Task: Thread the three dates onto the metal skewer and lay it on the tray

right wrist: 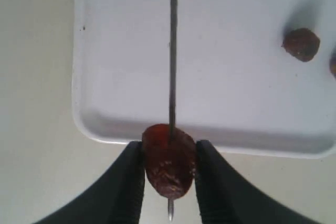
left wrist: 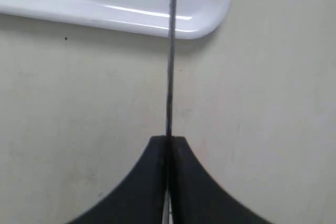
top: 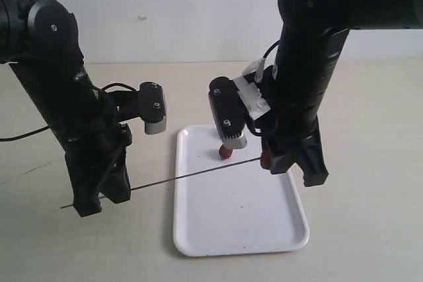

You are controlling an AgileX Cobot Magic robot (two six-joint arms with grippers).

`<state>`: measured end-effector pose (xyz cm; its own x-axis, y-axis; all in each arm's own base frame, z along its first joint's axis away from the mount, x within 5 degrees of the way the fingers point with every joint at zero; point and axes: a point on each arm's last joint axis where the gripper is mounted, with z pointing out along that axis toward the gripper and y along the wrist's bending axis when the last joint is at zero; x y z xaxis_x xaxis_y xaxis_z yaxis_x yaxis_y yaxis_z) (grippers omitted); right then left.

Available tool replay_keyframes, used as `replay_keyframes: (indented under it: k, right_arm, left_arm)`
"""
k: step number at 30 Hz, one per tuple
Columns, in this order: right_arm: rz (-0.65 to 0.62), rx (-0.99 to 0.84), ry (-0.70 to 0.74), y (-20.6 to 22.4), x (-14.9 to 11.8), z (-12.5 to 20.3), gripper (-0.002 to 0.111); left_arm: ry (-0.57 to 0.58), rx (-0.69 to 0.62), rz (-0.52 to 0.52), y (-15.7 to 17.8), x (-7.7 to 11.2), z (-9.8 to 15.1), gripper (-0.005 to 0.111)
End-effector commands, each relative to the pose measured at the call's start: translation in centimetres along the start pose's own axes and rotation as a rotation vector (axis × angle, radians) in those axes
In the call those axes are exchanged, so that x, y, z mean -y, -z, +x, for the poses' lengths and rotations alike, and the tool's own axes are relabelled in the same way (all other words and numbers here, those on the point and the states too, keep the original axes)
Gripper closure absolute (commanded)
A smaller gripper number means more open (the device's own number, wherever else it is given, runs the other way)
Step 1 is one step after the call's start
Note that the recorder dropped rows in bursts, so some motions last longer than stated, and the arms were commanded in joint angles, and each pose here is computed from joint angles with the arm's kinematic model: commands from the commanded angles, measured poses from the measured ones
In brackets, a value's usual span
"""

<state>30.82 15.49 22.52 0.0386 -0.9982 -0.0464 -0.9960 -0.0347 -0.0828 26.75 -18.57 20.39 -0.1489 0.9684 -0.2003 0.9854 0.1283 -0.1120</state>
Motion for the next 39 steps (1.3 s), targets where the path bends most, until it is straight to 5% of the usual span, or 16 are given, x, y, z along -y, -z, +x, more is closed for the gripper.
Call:
replay_keyframes:
  k: [1, 23, 39]
  right_arm:
    - [0.055, 0.007, 0.049, 0.2, -0.4, -1.5, 0.076]
    - [-0.027, 0.231, -0.117, 0.4, -1.7, -4.8, 0.076]
    - [0.029, 0.320, -0.180, 0.6, -1.1, -5.5, 0.076]
  left_arm:
    - [-0.004, 0.006, 0.021, 0.2, 0.4, -0.4, 0.107]
    - [-0.007, 0.010, 0.024, 0.1, 0.5, -0.6, 0.107]
    - [-0.011, 0.039, -0.022, 0.1, 0.1, -0.8, 0.107]
